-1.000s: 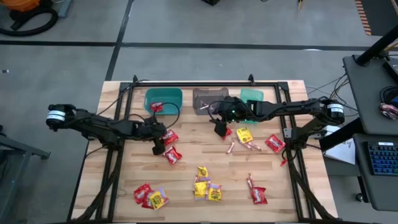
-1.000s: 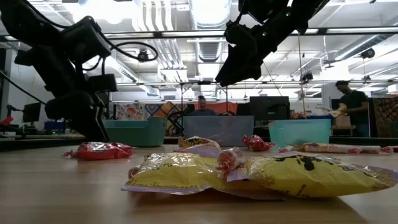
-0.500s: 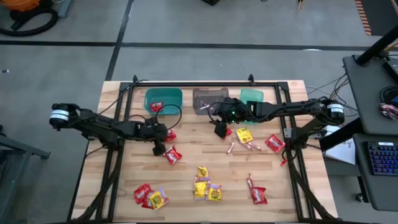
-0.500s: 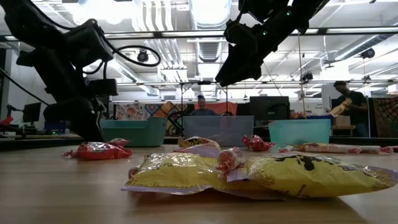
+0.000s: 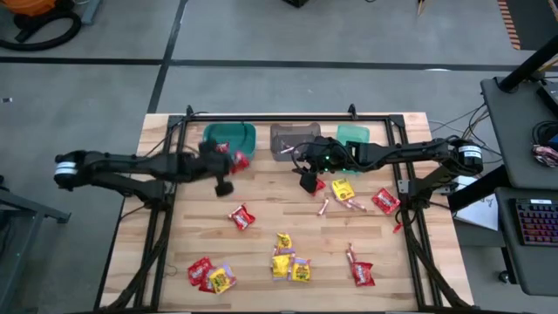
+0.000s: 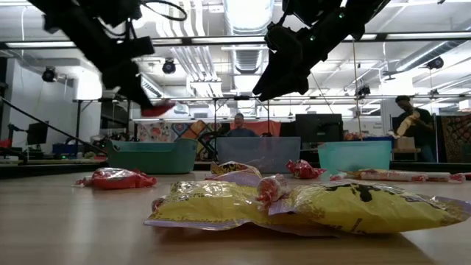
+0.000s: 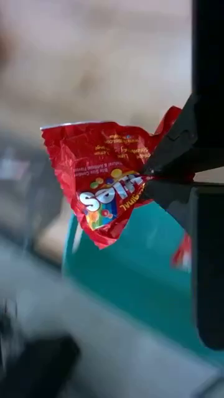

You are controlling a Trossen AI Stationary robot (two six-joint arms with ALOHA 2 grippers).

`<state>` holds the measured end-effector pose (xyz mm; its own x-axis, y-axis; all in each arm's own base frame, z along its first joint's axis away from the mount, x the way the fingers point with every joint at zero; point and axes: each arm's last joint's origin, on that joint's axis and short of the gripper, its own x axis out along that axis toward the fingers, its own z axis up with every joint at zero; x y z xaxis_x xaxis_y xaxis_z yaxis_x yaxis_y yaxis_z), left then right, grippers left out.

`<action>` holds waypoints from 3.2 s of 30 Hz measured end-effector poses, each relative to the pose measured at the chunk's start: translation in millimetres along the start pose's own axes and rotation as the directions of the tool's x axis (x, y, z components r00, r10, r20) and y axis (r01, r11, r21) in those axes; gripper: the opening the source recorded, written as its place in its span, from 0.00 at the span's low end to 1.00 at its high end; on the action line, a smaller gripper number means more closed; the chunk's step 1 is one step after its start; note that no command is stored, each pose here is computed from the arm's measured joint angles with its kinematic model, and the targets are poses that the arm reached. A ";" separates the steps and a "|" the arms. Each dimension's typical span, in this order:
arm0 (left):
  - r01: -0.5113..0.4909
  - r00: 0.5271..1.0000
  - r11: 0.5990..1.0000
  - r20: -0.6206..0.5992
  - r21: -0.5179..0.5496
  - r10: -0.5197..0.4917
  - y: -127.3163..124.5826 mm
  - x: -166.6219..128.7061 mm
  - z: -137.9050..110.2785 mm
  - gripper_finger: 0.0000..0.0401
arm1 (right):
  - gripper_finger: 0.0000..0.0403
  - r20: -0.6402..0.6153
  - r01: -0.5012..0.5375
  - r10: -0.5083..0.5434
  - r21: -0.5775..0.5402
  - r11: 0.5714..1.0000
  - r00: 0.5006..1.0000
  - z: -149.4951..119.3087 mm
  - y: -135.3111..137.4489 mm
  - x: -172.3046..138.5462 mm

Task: Sort candy
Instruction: Put the red candy into the green bin, then put the white candy into the black bin

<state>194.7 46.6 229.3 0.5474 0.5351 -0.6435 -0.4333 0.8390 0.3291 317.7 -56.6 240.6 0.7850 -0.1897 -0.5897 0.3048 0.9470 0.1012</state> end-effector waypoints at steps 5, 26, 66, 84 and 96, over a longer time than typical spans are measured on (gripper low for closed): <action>-0.113 0.994 0.976 -0.025 -0.186 0.110 45.9 14.9 9.3 0.00 | 0.47 0.000 -0.003 0.003 0.003 1.000 1.000 -0.1 1.1 -0.1; -0.099 0.984 0.899 -0.174 -0.427 0.026 77.7 62.2 -5.3 0.27 | 0.47 -0.024 -0.006 0.008 0.108 0.994 1.000 -0.5 1.4 -0.8; 0.201 0.947 0.953 0.293 -0.225 -0.130 -20.2 -25.5 30.7 0.34 | 0.39 -0.728 0.575 -0.174 0.345 0.742 0.663 -91.3 77.2 23.5; 0.188 0.957 0.958 0.260 -0.215 -0.130 -24.8 -17.7 29.8 0.34 | 0.41 -0.703 0.640 -0.224 0.406 0.653 0.675 -95.7 81.4 26.5; 0.183 0.957 0.964 0.260 -0.193 -0.130 -24.7 -17.8 29.7 0.34 | 0.41 -0.709 0.719 -0.250 0.496 0.486 0.659 -102.7 80.6 33.8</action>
<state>217.0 19.3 253.1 0.7663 0.4289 -0.4783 -0.4554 0.8878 0.0664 313.3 39.9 146.5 0.0584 -0.1784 -0.9822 0.9804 0.1956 0.0228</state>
